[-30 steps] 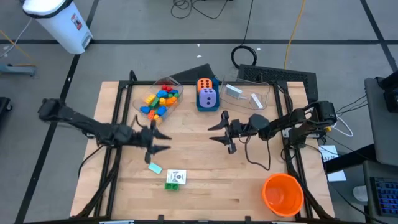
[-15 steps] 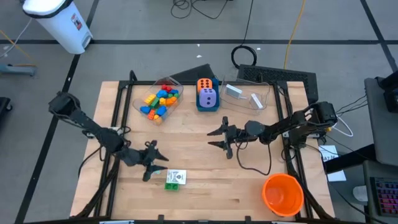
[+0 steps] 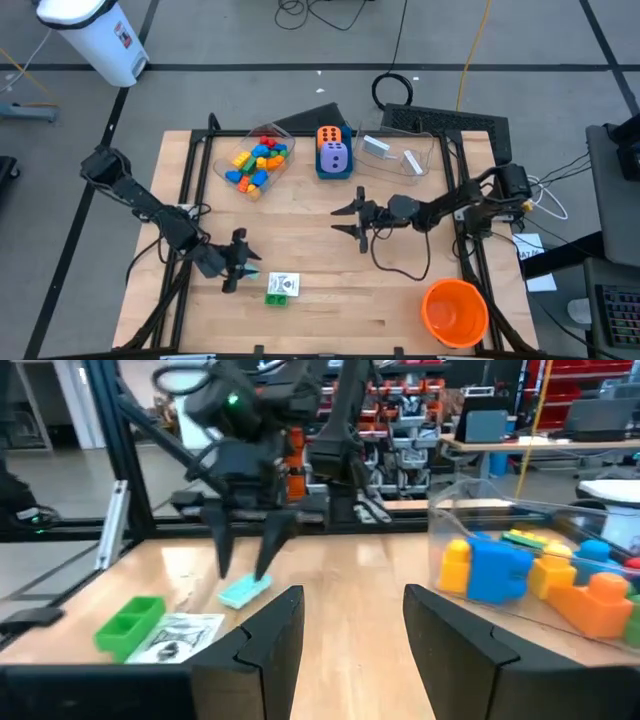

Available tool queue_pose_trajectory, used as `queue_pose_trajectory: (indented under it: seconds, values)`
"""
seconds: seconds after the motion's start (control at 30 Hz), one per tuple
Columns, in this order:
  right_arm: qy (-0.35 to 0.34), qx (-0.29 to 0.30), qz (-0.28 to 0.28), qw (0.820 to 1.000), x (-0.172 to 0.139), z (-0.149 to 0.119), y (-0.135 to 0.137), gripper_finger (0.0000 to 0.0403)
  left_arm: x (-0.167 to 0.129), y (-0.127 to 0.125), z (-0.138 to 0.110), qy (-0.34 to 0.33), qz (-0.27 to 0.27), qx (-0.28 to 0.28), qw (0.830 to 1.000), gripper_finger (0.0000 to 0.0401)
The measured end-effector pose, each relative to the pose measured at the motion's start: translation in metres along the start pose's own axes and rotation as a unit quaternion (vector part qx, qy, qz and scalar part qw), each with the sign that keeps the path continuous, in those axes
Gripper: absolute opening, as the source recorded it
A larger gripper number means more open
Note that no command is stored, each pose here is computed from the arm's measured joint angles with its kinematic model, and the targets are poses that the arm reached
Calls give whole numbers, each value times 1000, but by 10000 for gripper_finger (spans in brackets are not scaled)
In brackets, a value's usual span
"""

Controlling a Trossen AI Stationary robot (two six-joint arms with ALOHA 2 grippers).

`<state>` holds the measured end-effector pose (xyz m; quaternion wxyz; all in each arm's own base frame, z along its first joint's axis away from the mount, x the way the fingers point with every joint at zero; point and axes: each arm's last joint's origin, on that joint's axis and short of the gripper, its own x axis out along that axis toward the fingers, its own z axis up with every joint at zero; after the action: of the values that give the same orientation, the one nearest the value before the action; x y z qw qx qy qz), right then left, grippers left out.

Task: Pick & Place Toys
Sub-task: Put the light blue game piece into the left transparent bin

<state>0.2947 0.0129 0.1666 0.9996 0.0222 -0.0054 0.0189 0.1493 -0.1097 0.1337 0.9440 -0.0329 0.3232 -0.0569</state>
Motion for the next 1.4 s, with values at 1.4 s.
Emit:
queue_pose_trajectory:
  seconds: [1.4]
  values:
    - [24,12,-16,1000,0,-6,-11,165,-2,5,-17,110,-37,96,989,184]
